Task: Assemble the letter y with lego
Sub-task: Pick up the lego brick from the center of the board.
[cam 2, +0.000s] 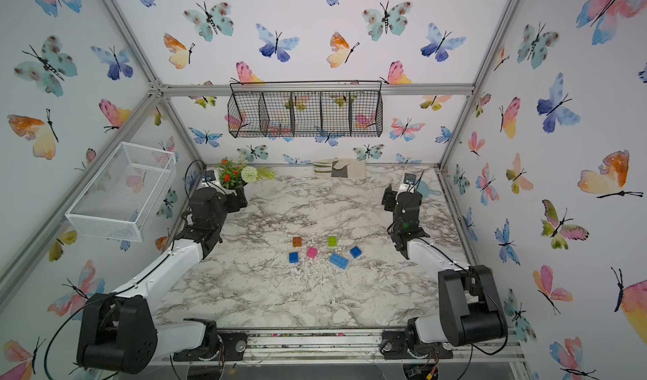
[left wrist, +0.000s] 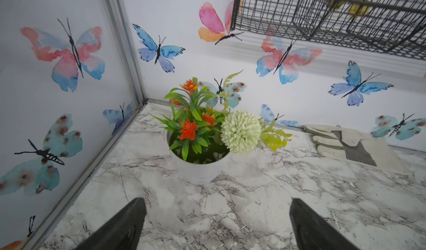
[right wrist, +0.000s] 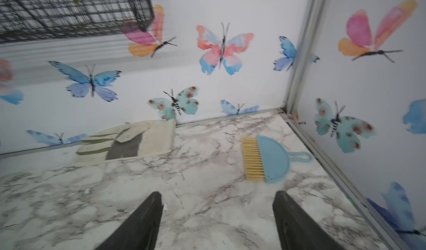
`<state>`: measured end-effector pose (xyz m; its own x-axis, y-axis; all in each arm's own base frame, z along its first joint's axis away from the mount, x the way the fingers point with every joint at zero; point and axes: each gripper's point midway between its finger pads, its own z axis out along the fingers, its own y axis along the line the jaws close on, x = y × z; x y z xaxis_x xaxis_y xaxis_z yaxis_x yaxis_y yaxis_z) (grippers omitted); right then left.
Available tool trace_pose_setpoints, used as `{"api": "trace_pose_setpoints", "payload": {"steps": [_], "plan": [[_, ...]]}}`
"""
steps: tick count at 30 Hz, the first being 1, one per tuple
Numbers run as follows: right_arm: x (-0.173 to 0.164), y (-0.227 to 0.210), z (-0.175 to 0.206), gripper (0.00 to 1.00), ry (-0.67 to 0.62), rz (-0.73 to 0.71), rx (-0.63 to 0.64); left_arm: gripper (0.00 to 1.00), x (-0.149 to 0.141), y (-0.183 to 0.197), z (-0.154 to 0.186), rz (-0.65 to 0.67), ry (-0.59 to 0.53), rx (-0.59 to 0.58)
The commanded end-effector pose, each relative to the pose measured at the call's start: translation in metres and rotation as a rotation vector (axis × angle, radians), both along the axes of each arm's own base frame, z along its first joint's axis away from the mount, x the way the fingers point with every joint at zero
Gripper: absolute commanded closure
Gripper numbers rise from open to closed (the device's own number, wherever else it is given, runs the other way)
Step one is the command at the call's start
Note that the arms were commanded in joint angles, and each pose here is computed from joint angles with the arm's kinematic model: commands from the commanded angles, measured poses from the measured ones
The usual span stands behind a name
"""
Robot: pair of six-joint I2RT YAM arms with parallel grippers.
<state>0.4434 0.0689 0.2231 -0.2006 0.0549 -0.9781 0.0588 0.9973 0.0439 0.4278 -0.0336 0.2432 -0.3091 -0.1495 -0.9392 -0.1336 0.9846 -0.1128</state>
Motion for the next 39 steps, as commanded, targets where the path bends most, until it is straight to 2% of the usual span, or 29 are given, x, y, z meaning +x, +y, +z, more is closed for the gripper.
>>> {"api": "trace_pose_setpoints", "payload": {"steps": [1, 7, 10, 12, 16, 20, 21, 23, 27, 34, 39], "plan": [[-0.020, 0.073, -0.054, 0.21, 0.285, 0.178, -0.088, 0.02, -0.014, -0.002, -0.039, 0.034, 0.301, 0.054], [-0.050, 0.166, -0.103, 0.24, 0.588, 0.418, -0.143, 0.02, -0.002, -0.033, -0.027, -0.104, 0.376, -0.054], [-0.067, 0.189, -0.122, 0.34, 0.695, 0.481, -0.136, 0.01, -0.001, -0.042, -0.024, -0.148, 0.383, -0.078], [-0.074, 0.195, -0.133, 0.36, 0.754, 0.489, -0.129, 0.02, -0.002, -0.037, -0.027, -0.094, 0.364, -0.123], [-0.084, 0.206, -0.147, 0.36, 0.845, 0.505, -0.117, 0.02, -0.011, -0.047, -0.032, -0.157, 0.337, -0.152], [-0.090, 0.212, -0.159, 0.51, 0.934, 0.494, -0.084, 0.02, -0.015, -0.056, -0.024, -0.223, 0.334, -0.154], [-0.092, 0.213, -0.162, 0.52, 0.960, 0.488, -0.078, 0.02, -0.016, -0.057, -0.025, -0.231, 0.338, -0.158], [-0.095, 0.211, -0.168, 0.52, 0.994, 0.473, -0.078, 0.02, -0.017, -0.057, -0.033, -0.223, 0.357, -0.176], [-0.097, 0.208, -0.178, 0.49, 1.047, 0.444, -0.091, 0.02, -0.021, -0.069, -0.033, -0.295, 0.369, -0.216], [-0.103, 0.207, -0.194, 0.48, 1.107, 0.436, -0.112, 0.00, -0.023, -0.068, -0.028, -0.292, 0.354, -0.215], [-0.105, 0.206, -0.200, 0.48, 1.129, 0.424, -0.127, 0.05, -0.022, -0.065, -0.030, -0.268, 0.363, -0.221]]}}
